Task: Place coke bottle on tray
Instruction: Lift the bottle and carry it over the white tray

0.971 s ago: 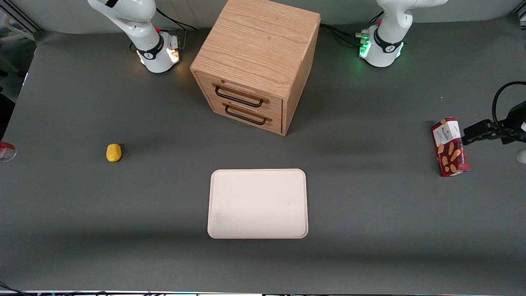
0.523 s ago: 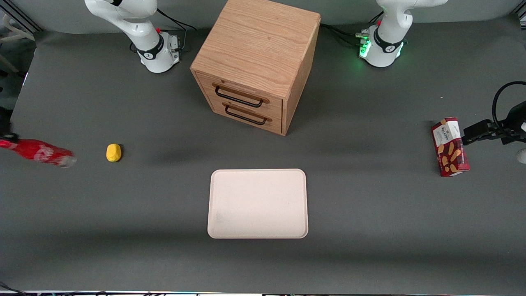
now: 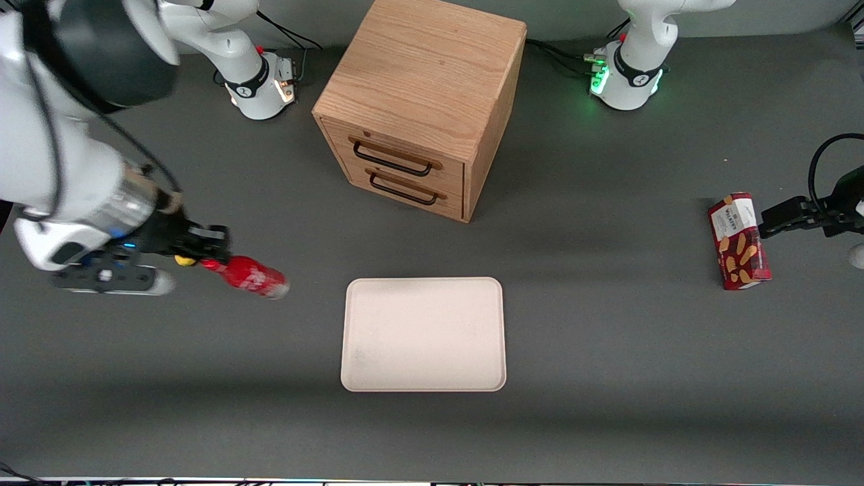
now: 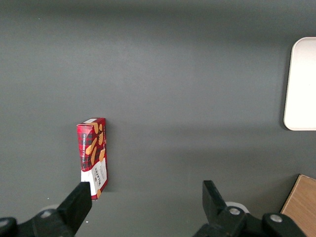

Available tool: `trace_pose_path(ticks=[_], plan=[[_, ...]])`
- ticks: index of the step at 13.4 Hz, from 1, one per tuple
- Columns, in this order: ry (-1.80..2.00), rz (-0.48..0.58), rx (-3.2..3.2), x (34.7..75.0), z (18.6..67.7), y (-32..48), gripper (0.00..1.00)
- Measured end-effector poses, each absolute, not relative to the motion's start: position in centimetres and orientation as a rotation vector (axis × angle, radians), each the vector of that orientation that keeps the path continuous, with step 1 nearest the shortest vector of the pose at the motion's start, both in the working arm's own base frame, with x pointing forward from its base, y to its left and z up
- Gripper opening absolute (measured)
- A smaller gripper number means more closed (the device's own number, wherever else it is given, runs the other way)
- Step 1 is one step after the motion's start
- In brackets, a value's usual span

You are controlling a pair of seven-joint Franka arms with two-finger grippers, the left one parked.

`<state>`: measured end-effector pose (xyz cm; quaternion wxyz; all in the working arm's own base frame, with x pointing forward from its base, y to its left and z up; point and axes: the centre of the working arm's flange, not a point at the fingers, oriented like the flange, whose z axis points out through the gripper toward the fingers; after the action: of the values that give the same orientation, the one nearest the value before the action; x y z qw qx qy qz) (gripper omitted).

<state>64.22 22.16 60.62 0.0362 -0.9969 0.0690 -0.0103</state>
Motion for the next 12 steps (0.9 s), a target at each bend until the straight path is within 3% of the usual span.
trace_pose_path(ticks=[6, 12], plan=[[0.537, -0.005, -2.972, 63.1, 56.0, 33.1, 0.32], [0.497, 0.000, -3.081, 66.4, 48.4, 32.4, 0.32]])
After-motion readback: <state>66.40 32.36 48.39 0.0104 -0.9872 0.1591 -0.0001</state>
